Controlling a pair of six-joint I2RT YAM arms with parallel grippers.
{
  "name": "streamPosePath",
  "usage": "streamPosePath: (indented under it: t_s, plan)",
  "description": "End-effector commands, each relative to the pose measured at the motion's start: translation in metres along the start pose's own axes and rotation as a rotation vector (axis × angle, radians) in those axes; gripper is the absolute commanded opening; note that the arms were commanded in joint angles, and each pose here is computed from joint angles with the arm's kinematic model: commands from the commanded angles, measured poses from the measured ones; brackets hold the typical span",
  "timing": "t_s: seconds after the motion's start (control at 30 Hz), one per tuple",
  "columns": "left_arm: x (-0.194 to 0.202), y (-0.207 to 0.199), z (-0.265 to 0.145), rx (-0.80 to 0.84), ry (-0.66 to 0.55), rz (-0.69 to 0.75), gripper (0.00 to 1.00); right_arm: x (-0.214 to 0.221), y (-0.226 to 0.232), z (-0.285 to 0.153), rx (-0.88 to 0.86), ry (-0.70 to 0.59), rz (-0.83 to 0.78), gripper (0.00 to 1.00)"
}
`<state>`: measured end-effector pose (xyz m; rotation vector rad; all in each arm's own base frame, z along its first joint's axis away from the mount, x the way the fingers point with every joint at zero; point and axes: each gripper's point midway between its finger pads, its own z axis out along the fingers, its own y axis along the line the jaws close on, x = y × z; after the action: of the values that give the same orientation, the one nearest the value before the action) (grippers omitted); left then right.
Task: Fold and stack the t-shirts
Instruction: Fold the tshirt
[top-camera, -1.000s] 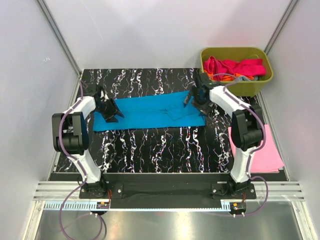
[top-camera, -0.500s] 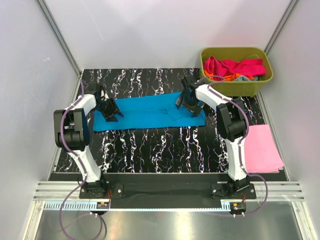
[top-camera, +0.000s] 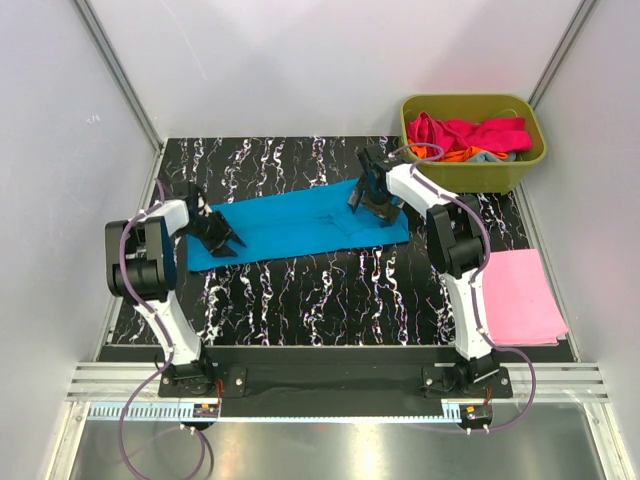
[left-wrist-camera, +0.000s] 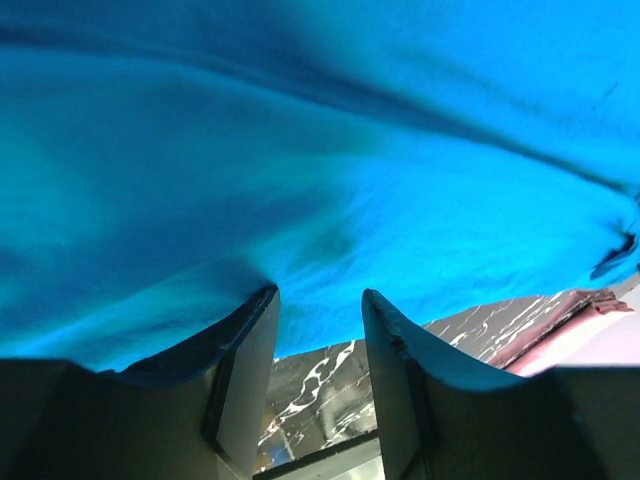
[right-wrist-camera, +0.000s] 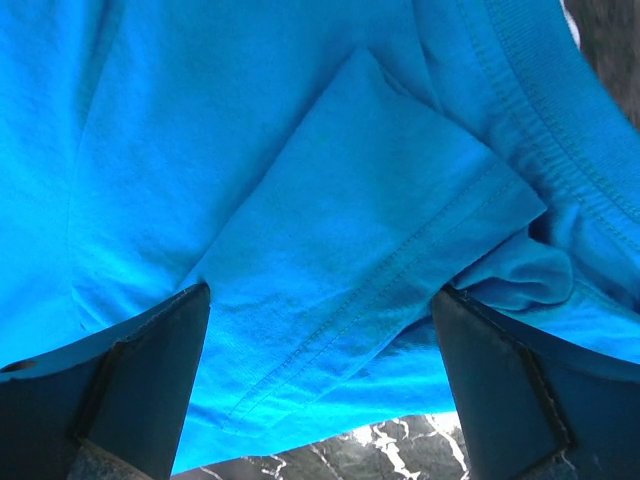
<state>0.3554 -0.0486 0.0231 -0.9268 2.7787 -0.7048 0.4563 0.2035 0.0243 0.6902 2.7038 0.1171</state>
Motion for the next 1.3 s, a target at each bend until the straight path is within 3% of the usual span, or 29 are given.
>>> streamPosePath:
  t_s: [0.0,0.47,0.5,0.7,0.87,1.13,1.27]
  plan:
    - [0.036,0.03,0.009,-0.098,0.074,-0.047,0.46,-0.01,0.005,0.015,0.014,-0.053,-0.08,1.0]
    - [0.151,0.011,0.009,-0.101,0.202,0.035,0.47,-0.07,0.065,0.038,-0.103,-0.206,-0.453,1.0]
    - [0.174,0.006,0.009,-0.091,0.217,0.064,0.47,-0.079,0.082,0.043,-0.153,-0.237,-0.489,1.0]
    - [0.203,-0.012,0.015,-0.069,0.232,0.077,0.48,-0.092,0.118,0.041,-0.289,-0.303,-0.551,1.0]
    - [0.23,-0.048,0.028,-0.006,0.283,0.12,0.49,-0.093,0.147,0.038,-0.433,-0.349,-0.634,1.0]
    - [0.283,-0.106,0.046,0.091,0.375,0.208,0.5,-0.112,0.17,0.029,-0.513,-0.461,-0.695,1.0]
    - [0.28,-0.128,0.045,0.161,0.345,0.221,0.55,-0.127,0.178,0.023,-0.582,-0.511,-0.71,1.0]
